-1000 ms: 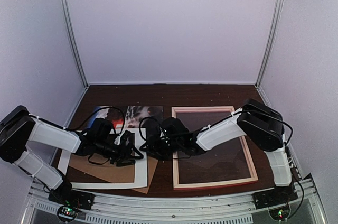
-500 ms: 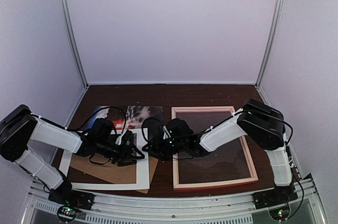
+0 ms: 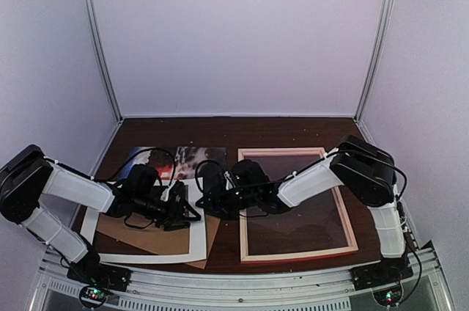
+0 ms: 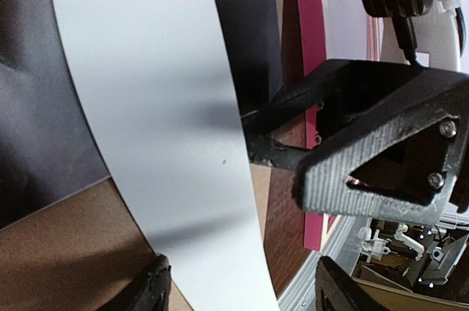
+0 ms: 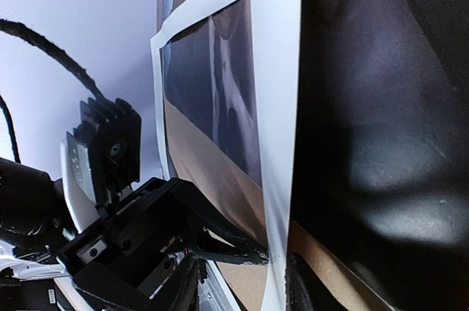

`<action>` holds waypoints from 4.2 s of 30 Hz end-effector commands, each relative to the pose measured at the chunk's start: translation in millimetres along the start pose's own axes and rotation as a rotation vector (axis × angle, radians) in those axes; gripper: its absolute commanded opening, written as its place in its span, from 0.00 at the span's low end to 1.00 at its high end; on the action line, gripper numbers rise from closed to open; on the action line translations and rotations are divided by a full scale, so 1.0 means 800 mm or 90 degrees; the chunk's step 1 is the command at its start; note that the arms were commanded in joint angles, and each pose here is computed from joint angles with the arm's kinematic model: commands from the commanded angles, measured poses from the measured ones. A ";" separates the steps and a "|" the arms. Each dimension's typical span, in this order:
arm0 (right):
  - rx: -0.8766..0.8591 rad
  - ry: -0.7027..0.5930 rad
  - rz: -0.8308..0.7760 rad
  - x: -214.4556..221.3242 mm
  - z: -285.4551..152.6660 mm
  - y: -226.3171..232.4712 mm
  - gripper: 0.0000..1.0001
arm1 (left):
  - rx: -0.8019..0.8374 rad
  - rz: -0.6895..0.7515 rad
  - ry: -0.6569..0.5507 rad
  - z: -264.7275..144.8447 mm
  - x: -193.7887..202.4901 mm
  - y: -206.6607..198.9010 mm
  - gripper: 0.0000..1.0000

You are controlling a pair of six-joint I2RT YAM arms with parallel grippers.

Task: Put the photo into the frame
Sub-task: Pick up the mat board from the photo, then pass from the right arm to the left

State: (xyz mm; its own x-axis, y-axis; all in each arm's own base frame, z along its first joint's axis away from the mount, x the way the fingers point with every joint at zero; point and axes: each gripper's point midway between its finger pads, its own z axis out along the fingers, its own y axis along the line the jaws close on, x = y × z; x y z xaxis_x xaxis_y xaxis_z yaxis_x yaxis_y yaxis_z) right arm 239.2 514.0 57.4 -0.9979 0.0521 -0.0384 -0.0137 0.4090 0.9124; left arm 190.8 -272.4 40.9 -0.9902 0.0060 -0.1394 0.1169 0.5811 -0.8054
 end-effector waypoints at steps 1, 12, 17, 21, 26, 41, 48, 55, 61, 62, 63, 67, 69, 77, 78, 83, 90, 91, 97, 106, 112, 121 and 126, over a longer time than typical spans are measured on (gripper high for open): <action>-0.045 0.047 -0.037 0.018 0.008 0.028 0.41 | -0.015 0.012 0.015 0.008 0.010 0.010 0.68; 0.033 0.051 -0.073 0.017 0.004 0.007 0.39 | -0.003 0.029 0.008 0.007 0.011 0.005 0.68; 0.051 0.054 -0.081 0.017 0.005 0.001 0.37 | -0.002 0.029 0.008 0.007 0.012 0.005 0.67; 0.052 0.057 -0.087 0.016 0.010 -0.001 0.32 | -0.002 0.033 0.008 0.007 0.011 0.003 0.67; 0.039 0.062 -0.087 0.014 0.017 0.002 0.27 | 0.002 0.037 0.010 0.008 0.012 0.001 0.67; 0.060 0.030 -0.127 -0.012 -0.023 0.018 0.00 | -0.025 0.104 -0.011 -0.013 0.002 -0.017 0.70; 0.083 0.013 -0.198 -0.034 -0.075 0.047 0.00 | -0.070 0.230 -0.107 -0.074 -0.031 -0.070 0.79; 0.164 0.031 -0.302 -0.051 -0.152 0.063 0.00 | -0.179 0.332 -0.167 -0.135 -0.056 -0.094 0.84; 0.163 0.096 -0.409 -0.031 -0.218 0.103 0.00 | -0.235 0.428 -0.143 -0.154 -0.079 -0.121 0.83; 0.167 0.108 -0.425 -0.025 -0.227 0.107 0.00 | -0.237 0.450 -0.144 -0.157 -0.086 -0.131 0.83; 0.171 0.122 -0.436 -0.018 -0.235 0.111 0.00 | -0.239 0.471 -0.141 -0.159 -0.089 -0.137 0.83; 0.183 0.155 -0.499 0.006 -0.274 0.125 0.00 | -0.226 0.551 -0.125 -0.163 -0.104 -0.162 0.83; 0.202 0.162 -0.531 0.015 -0.298 0.131 0.00 | -0.208 0.589 -0.119 -0.167 -0.110 -0.178 0.83; 0.202 0.176 -0.655 0.046 -0.368 0.172 0.00 | -0.105 0.679 -0.032 -0.162 -0.119 -0.224 0.83; 0.202 0.178 -0.664 0.050 -0.374 0.175 0.00 | -0.094 0.684 -0.018 -0.160 -0.119 -0.228 0.83; 0.200 0.180 -0.698 0.058 -0.396 0.185 0.00 | -0.029 0.708 0.023 -0.145 -0.123 -0.249 0.83; 0.178 0.175 -0.704 0.060 -0.412 0.194 0.00 | 0.079 0.730 0.059 -0.129 -0.114 -0.270 0.84; 0.174 0.176 -0.701 0.059 -0.414 0.194 0.00 | 0.087 0.732 0.062 -0.127 -0.114 -0.271 0.84; 0.154 0.187 -0.695 0.063 -0.415 0.198 0.00 | 0.090 0.744 0.073 -0.110 -0.128 -0.265 0.85; 0.141 0.187 -0.700 0.066 -0.419 0.204 0.00 | 0.104 0.764 0.068 -0.093 -0.154 -0.277 0.84; 0.151 0.164 -0.681 0.051 -0.426 0.201 0.00 | 0.160 0.754 0.098 -0.090 -0.139 -0.279 0.73; 0.162 0.139 -0.655 0.033 -0.432 0.195 0.00 | 0.183 0.714 0.127 -0.082 -0.131 -0.271 0.42; 0.174 0.127 -0.641 0.024 -0.436 0.188 0.00 | 0.169 0.710 0.132 -0.081 -0.133 -0.268 0.29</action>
State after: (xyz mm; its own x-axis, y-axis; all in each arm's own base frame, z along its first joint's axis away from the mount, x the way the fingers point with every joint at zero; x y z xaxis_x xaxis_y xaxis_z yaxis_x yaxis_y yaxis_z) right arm 193.7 263.6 328.8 -0.5245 -0.5911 -0.6128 -0.8514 0.3646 0.3770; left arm 264.4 -344.8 263.7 -0.3126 0.5582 -0.7685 0.9239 -0.0090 -0.3824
